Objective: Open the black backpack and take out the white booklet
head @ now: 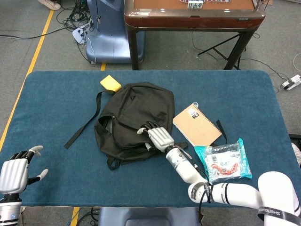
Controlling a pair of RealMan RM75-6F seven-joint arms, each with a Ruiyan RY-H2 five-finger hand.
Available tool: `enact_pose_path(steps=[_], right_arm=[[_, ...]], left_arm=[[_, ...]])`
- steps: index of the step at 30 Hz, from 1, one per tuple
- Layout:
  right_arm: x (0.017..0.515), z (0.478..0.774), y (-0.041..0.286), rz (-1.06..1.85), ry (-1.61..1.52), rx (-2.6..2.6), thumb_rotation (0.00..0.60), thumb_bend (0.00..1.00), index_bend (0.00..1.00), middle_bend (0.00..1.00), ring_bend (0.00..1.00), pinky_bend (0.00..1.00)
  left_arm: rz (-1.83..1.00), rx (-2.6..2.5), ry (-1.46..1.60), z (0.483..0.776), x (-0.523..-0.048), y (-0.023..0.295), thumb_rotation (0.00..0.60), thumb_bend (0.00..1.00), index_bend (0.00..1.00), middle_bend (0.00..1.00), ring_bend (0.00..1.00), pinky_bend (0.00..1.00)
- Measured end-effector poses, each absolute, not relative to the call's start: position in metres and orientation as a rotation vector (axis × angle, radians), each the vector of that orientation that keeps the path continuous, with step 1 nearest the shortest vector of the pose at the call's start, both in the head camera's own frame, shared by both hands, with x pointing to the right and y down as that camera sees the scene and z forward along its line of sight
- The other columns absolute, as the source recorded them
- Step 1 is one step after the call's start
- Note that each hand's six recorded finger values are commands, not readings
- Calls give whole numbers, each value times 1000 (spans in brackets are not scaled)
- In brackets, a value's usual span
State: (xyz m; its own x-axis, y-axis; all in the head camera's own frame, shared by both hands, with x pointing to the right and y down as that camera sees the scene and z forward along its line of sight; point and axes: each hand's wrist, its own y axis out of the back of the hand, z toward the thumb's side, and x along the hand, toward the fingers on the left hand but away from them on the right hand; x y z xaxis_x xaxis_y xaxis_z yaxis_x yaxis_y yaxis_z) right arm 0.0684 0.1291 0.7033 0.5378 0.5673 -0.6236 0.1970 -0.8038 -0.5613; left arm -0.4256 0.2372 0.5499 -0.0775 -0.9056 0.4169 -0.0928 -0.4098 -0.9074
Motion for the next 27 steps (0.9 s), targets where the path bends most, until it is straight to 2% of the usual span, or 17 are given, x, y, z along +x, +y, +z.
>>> enact_pose_path(steps=[4,7,12,17,27], right_arm=[[55,698,136,1131,-595,-2384,600,862,612,409,240,275],[48,691,142,1093,-564,-2445,600,890,650,444,290,307],[46,677,153,1042,-465,-2560,600,899,658,464,324,319],[65,660,153,1027,-362,-2606,600,905,658,477,335,332],[141,640,116,1112,-527,-2568,600,909,658,477,339,343]], left_arm=[[-1561,-1521,1111,548,-428,236,600,163,346,417,358,336],[-1560,-1518,1115,547,-429,236,600,163,346,417,358,336],[-1558,-1519,1113,546,-428,236,600,163,346,417,358,336],[-1549,-1525,1103,547,-424,235,600,162,346,417,358,336],[-1523,-1554,1084,551,-413,227,600,163,345,417,358,336]])
